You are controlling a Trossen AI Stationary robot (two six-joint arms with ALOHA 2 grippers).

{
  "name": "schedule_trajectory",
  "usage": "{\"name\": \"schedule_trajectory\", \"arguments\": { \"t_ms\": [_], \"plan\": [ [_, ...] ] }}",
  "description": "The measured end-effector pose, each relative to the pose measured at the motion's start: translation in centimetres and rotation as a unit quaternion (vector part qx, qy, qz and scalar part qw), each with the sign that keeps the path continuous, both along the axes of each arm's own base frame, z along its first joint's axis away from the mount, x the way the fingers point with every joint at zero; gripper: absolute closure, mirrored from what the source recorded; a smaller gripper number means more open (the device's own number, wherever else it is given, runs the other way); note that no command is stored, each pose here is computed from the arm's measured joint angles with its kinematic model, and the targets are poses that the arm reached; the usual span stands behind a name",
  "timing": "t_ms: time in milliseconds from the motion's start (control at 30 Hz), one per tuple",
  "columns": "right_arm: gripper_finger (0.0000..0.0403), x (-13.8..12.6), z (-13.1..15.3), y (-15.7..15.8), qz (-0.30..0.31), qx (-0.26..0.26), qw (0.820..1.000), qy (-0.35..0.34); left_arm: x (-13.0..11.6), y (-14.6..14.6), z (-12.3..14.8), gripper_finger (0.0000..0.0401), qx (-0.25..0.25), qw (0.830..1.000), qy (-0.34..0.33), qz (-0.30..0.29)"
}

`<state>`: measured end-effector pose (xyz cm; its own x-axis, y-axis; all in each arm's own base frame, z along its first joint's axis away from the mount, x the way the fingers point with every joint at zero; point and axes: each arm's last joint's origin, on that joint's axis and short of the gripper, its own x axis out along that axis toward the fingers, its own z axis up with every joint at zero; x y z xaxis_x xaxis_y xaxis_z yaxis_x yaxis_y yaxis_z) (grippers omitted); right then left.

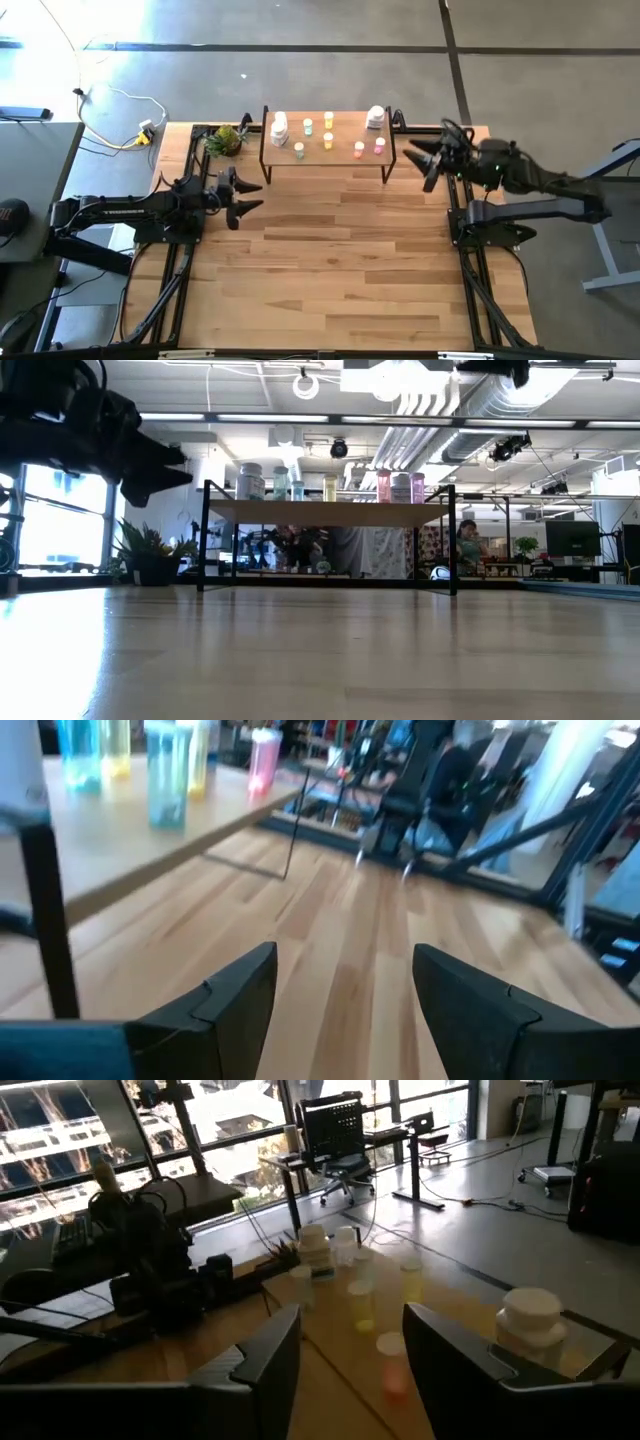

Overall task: Pick and place medicine bottles onto shelf by color
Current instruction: Return to Home Position

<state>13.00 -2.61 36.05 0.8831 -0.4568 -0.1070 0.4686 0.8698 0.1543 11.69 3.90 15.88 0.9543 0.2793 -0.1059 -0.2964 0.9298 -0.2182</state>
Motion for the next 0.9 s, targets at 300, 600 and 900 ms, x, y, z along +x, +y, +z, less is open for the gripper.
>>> {"name": "schedule_trajectory", "arguments": {
  "t_ms": [300,600,900],
  "plan": [
    [0.0233,-2.3,-9.2,0.8,0.039,0.051,0.997,-0.035,-0.1,0.0,-0.4,0.0176,-0.006,1.000,0.021,0.006],
    [0.0233,-3.4,-14.3,1.3,0.082,0.073,0.993,-0.041,-0.1,0.0,-0.4,0.0176,-0.006,1.000,0.021,0.006],
    [0.0233,-3.7,-17.7,1.4,0.081,0.096,0.991,-0.043,-0.1,0.0,-0.4,0.0176,-0.006,1.000,0.021,0.006]
  ]
}}
